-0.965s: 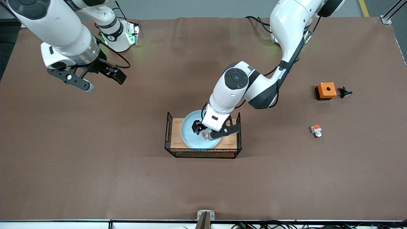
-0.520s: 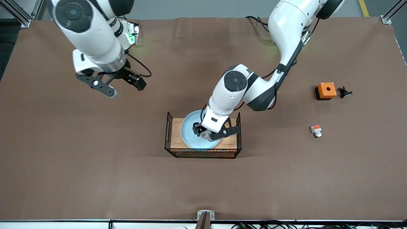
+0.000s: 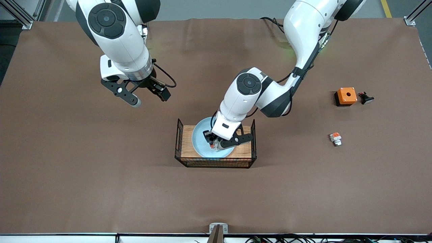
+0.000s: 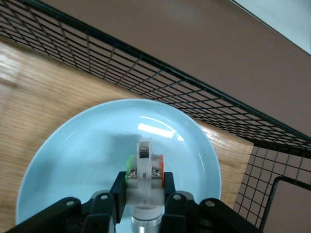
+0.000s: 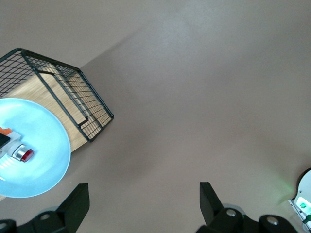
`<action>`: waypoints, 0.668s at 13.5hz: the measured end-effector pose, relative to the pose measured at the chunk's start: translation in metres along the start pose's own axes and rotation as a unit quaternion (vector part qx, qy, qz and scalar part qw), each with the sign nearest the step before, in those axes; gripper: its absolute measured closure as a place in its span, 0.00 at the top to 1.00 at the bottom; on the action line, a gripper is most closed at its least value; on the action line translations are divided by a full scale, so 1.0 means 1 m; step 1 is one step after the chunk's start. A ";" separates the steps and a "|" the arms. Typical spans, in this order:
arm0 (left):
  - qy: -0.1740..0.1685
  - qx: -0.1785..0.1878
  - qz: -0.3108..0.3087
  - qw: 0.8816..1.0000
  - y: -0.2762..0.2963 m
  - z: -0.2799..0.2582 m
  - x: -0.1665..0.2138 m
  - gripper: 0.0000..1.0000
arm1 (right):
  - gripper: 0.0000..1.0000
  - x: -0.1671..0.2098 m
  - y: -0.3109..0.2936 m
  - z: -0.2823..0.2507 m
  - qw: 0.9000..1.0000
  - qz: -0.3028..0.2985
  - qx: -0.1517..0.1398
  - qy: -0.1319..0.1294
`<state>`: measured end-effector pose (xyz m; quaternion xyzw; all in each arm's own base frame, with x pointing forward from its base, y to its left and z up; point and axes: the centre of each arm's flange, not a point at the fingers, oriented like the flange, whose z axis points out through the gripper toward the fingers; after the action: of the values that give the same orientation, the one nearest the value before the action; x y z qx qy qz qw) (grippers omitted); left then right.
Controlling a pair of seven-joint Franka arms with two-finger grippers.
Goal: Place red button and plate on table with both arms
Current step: 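Grasp the button with the left gripper while the right gripper approaches, then carry the button beside the orange box while the right gripper lowers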
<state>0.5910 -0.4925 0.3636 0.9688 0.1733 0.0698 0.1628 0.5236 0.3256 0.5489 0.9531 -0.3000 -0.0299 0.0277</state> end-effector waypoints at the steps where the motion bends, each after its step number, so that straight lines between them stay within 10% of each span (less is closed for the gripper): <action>1: -0.003 0.007 0.000 1.000 0.000 -0.008 0.001 0.34 | 1.00 -0.003 -0.002 0.000 1.000 0.001 0.002 0.001; 9: 0.014 0.052 -0.033 0.998 -0.022 -0.176 0.042 0.34 | 1.00 -0.034 -0.047 0.048 0.992 0.107 0.067 -0.024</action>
<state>0.5897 -0.4067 0.5240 0.9686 0.2110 0.0684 0.1119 0.5187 0.3822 0.4995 0.9142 -0.4022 -0.0290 -0.0401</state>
